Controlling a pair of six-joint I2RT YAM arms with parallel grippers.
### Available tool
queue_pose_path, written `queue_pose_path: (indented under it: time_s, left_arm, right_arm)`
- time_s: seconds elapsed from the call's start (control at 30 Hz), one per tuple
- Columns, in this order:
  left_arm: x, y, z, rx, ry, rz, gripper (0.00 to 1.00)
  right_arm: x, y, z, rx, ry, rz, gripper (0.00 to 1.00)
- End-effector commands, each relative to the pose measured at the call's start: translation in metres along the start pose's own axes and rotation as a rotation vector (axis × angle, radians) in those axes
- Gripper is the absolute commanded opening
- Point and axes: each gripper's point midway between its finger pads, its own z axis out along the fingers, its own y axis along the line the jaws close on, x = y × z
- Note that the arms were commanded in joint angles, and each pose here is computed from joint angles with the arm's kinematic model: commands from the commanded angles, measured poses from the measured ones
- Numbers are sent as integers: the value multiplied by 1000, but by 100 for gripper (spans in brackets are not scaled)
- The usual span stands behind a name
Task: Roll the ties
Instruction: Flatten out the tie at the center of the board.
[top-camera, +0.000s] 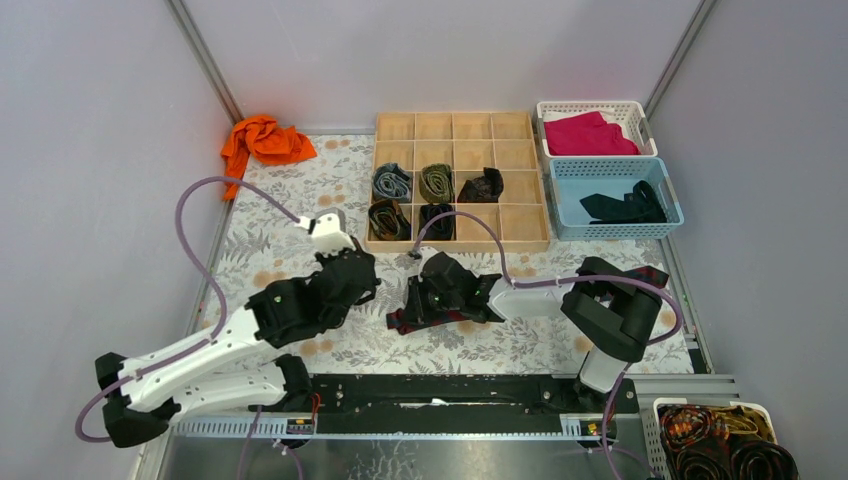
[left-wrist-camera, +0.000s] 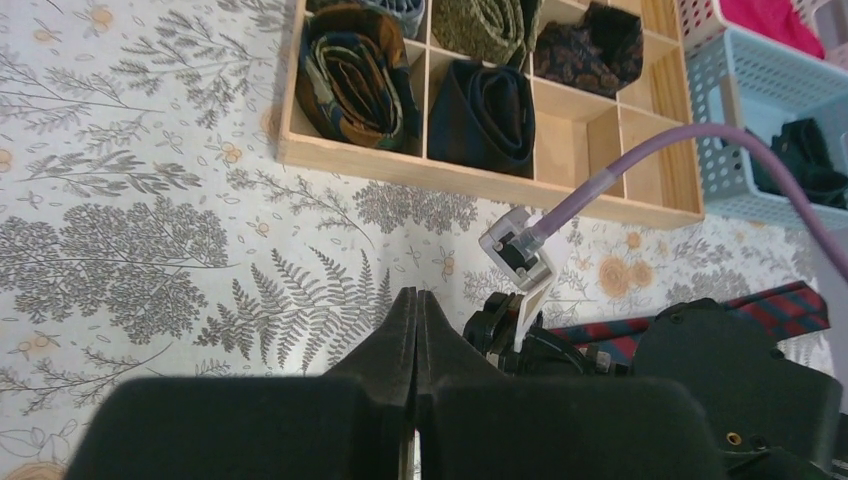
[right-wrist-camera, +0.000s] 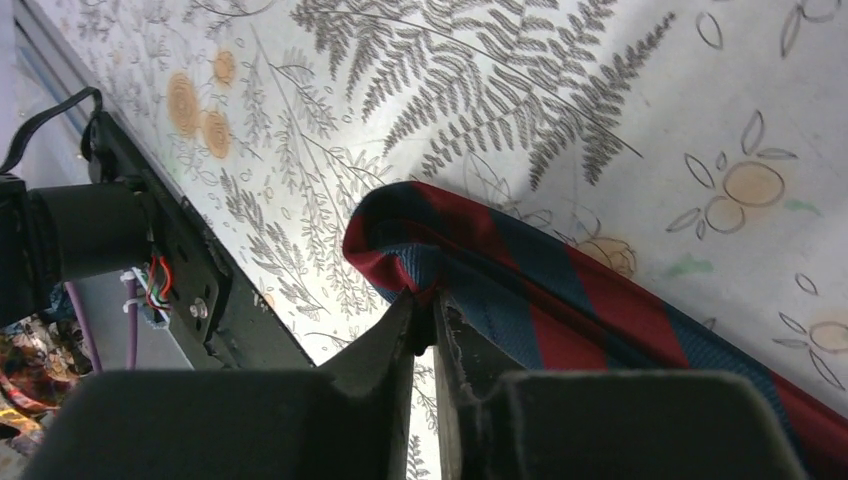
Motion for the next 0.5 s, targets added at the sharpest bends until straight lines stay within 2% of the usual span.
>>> queue_pose_path:
  time_s: [0.0,0.1,0.13,0.27,0.47]
  left_arm:
    - [15,-16,12,40,27,6,0]
    - [29,-16,21,37,59,20,0]
    - [34,-14,25,31,68,23,0]
    - [54,0,45,7,124,17,0]
    - [89,11,71,3,210,17,0]
  right_arm:
    - [-3,-13,-9,71,-17,-3,23]
    - [-5,-24,-14,132,-34,-9,34]
    - [-6,-25,-16,142,-43,-16,36]
    - [-9,-33,-24,192,-61,-27,37]
    - [-7,-41,-22,234,-41,-43,33]
